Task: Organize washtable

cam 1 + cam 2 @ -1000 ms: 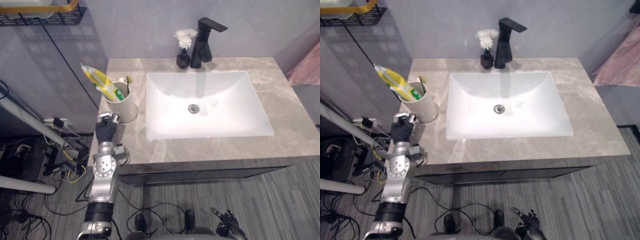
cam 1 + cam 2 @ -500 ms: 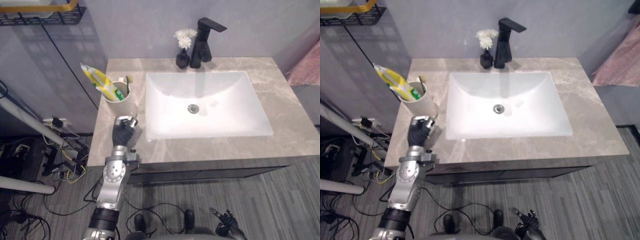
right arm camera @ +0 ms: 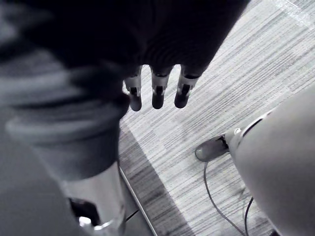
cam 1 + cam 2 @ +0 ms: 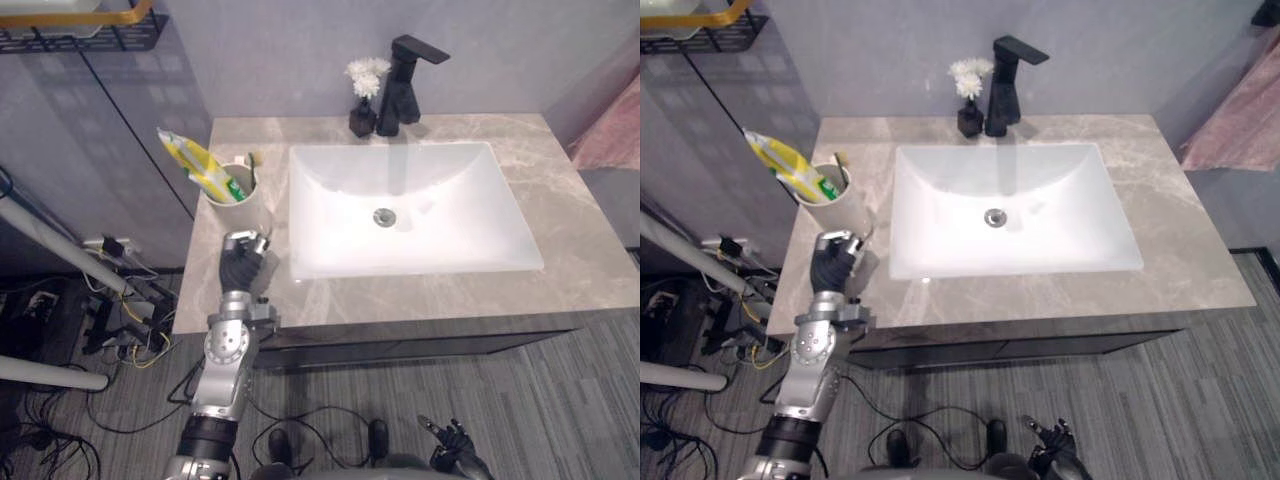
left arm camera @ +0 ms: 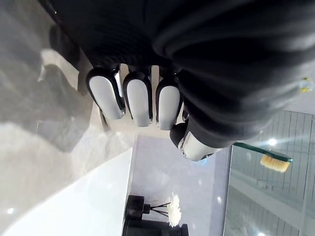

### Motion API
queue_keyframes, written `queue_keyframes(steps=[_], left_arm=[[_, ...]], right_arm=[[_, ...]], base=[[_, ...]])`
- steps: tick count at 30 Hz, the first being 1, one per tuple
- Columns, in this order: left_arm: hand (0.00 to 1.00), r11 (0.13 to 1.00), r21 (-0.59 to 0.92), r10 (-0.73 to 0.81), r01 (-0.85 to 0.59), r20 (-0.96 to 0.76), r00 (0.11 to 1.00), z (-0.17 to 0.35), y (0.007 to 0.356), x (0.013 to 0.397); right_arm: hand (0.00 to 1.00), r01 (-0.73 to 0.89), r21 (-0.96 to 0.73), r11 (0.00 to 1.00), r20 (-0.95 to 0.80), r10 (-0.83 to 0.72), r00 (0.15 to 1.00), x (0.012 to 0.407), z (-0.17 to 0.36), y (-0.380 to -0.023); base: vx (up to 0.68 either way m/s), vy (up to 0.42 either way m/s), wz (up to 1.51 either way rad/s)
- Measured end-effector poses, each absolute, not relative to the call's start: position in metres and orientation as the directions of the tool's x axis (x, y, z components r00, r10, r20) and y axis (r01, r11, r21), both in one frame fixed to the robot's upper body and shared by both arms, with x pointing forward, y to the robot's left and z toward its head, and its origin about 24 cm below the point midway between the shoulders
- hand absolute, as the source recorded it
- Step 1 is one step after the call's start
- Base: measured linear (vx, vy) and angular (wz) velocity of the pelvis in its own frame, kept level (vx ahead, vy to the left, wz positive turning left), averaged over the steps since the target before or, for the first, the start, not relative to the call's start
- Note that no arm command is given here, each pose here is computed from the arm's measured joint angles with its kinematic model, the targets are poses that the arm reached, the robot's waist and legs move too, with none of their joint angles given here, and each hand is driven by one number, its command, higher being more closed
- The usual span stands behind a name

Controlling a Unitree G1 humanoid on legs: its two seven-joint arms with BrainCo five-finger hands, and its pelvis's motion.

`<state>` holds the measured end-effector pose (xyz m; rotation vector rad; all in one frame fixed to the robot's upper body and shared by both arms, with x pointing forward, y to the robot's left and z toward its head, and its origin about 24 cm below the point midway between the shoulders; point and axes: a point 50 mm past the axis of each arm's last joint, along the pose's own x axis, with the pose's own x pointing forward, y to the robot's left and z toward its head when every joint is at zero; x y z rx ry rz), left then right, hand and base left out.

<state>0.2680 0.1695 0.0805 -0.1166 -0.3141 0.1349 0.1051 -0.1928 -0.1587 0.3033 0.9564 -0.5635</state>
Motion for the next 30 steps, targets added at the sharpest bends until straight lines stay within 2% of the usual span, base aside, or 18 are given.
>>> queue_keyframes(steps=[15, 30], left_arm=[[1.00, 0.978, -0.140, 0.192, -0.156, 0.292, 0.937, 0.079, 0.179, 0.269], [1.00, 0.969, -0.147, 0.234, -0.199, 0.276, 0.932, 0.082, 0.184, 0.293]], right_arm=[[0.00, 0.577, -0.001, 0.817, -0.834, -0.319, 0.450, 0.105, -0.159, -0.193], [0.00, 0.589, -0.007, 0.808, -0.834, -0.329, 0.443, 0.104, -0.158, -0.197]], base=[[0.00, 0.000, 0.00], [0.00, -0.001, -0.04]])
